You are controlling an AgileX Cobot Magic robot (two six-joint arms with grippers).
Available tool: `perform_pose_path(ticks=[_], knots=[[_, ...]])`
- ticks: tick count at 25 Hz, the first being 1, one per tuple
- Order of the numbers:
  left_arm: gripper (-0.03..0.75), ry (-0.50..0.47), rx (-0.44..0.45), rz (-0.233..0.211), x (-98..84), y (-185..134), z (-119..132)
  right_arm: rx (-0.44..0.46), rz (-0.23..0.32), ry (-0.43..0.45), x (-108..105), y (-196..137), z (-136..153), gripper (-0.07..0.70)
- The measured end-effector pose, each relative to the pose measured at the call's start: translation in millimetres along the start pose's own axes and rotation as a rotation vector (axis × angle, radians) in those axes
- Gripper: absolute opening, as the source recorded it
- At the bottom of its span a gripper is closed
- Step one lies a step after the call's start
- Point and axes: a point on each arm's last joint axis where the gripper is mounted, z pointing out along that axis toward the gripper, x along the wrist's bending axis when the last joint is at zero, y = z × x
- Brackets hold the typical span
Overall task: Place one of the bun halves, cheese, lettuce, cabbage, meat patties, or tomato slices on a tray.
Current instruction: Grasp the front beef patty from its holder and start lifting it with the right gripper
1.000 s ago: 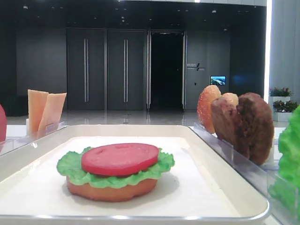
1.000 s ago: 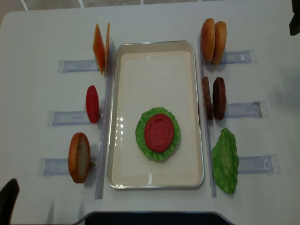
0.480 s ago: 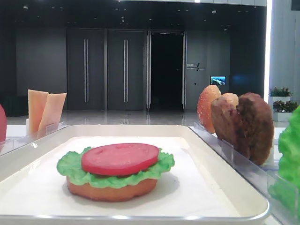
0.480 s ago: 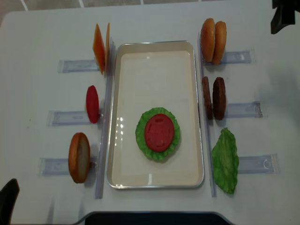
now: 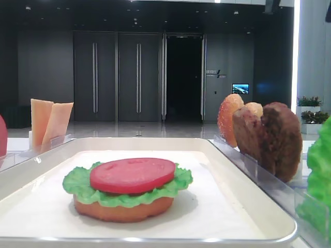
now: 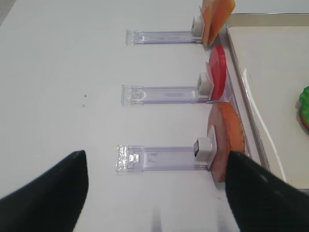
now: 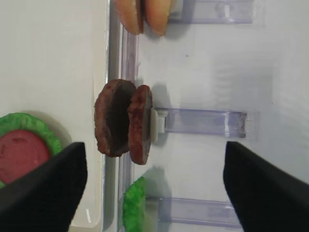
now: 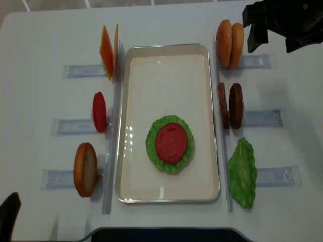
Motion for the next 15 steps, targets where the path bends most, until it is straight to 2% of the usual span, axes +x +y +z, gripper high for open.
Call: perform_pose_path(ticks=[8, 15], knots=[[0.694, 0.0, 0.0, 0.0, 0.0, 0, 0, 0.077, 0.089, -0.011, 21, 0, 27, 0.577], [0.694, 0.0, 0.0, 0.0, 0.0, 0, 0, 0.119, 0.046, -0.009, 46, -9, 40, 0.577]])
